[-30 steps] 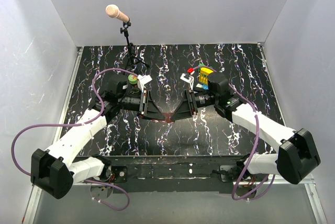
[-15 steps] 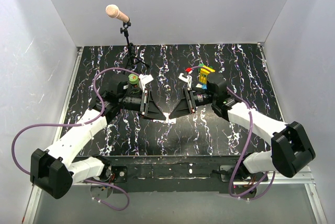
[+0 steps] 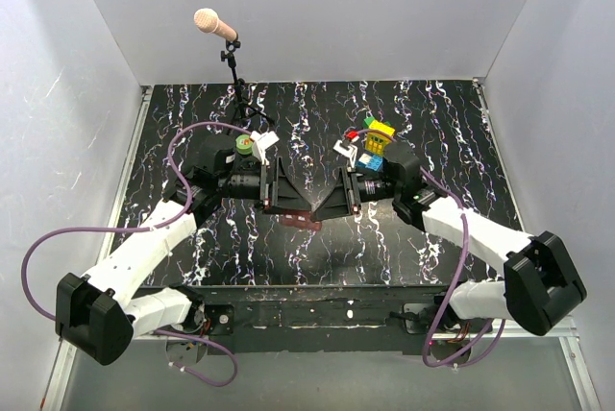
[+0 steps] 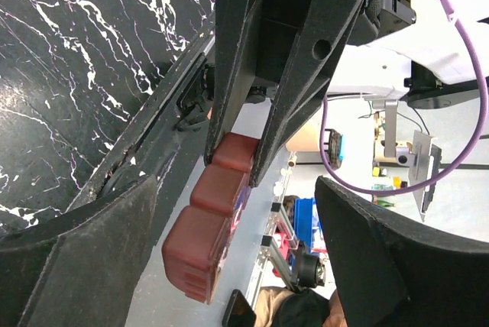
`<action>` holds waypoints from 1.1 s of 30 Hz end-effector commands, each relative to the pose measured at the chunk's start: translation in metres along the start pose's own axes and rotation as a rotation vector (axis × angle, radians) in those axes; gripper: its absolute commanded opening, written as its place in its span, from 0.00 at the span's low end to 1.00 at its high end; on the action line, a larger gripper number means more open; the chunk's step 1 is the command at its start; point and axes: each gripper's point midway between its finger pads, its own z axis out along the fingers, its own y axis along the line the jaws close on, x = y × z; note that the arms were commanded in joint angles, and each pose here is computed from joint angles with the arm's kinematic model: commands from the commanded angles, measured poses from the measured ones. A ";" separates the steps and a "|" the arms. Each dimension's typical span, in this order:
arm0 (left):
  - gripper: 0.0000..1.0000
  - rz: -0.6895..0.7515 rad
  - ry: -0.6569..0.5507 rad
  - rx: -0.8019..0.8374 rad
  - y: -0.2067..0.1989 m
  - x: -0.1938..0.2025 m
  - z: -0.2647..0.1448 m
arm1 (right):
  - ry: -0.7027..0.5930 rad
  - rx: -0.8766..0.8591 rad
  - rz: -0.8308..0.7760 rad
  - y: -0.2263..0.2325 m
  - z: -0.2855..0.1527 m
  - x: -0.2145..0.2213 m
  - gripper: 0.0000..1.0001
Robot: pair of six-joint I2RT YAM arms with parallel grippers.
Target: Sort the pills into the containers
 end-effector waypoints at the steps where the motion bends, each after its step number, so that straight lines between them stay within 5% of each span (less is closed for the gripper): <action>1: 0.83 0.059 -0.054 0.007 -0.012 -0.009 -0.003 | -0.067 0.022 -0.020 0.003 -0.007 -0.006 0.01; 7: 0.72 0.034 -0.054 0.036 -0.008 -0.005 0.000 | -0.102 0.042 -0.010 0.000 -0.018 -0.008 0.01; 16: 0.68 0.035 -0.064 0.044 -0.004 -0.004 0.005 | -0.124 0.046 -0.011 0.001 -0.028 -0.012 0.01; 29: 0.26 0.041 -0.048 0.061 -0.006 -0.006 0.025 | -0.134 0.045 0.012 -0.002 -0.029 -0.015 0.06; 33: 0.11 0.044 -0.067 0.058 -0.008 -0.009 0.024 | -0.137 0.040 0.013 -0.002 -0.029 -0.015 0.25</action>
